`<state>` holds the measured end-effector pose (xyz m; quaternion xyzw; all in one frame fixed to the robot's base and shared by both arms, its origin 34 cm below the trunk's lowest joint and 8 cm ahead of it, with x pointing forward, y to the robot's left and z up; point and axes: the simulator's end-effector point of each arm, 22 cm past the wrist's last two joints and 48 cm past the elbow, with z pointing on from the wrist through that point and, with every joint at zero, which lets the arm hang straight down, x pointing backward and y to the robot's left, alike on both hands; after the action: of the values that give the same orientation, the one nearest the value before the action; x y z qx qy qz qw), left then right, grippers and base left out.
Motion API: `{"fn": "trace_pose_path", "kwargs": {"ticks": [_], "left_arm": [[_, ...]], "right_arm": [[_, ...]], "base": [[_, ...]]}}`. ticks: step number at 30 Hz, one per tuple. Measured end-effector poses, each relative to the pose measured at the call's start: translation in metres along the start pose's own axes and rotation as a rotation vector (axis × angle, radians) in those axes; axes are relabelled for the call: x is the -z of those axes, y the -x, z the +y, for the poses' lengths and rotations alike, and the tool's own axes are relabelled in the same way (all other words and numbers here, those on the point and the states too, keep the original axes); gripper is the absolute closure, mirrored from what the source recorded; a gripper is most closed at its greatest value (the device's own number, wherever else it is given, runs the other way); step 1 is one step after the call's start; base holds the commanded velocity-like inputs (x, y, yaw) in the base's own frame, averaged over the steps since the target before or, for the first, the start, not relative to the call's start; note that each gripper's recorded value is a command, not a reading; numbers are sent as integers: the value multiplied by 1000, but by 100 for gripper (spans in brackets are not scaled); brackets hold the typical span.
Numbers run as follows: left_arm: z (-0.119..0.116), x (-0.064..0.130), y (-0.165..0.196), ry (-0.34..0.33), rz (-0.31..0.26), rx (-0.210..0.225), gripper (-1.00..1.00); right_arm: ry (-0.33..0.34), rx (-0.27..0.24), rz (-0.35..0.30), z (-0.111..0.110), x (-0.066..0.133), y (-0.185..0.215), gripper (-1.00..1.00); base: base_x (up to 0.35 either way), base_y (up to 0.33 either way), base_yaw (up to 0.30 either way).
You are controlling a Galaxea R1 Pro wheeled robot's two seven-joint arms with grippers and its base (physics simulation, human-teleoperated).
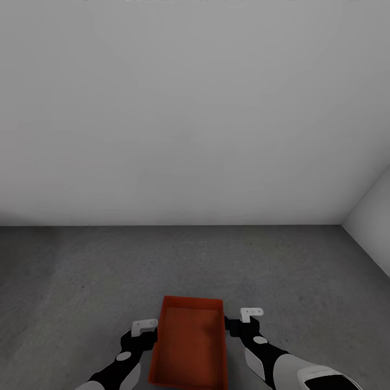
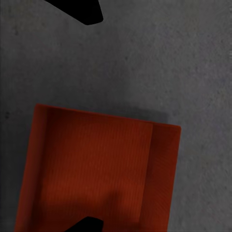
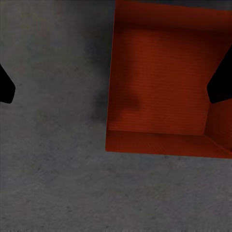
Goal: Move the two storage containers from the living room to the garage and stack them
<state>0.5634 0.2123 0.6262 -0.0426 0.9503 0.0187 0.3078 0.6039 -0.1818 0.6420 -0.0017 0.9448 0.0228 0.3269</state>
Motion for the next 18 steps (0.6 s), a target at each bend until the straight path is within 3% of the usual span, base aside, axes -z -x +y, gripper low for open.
{"fn": "trace_pose_path", "kwargs": {"ticks": [18], "left_arm": [[0,5,11,-1,-20,1,-100]], "right_arm": [[-1,0,-18,0,5,11,-100]], "base": [[0,0,0]]}}
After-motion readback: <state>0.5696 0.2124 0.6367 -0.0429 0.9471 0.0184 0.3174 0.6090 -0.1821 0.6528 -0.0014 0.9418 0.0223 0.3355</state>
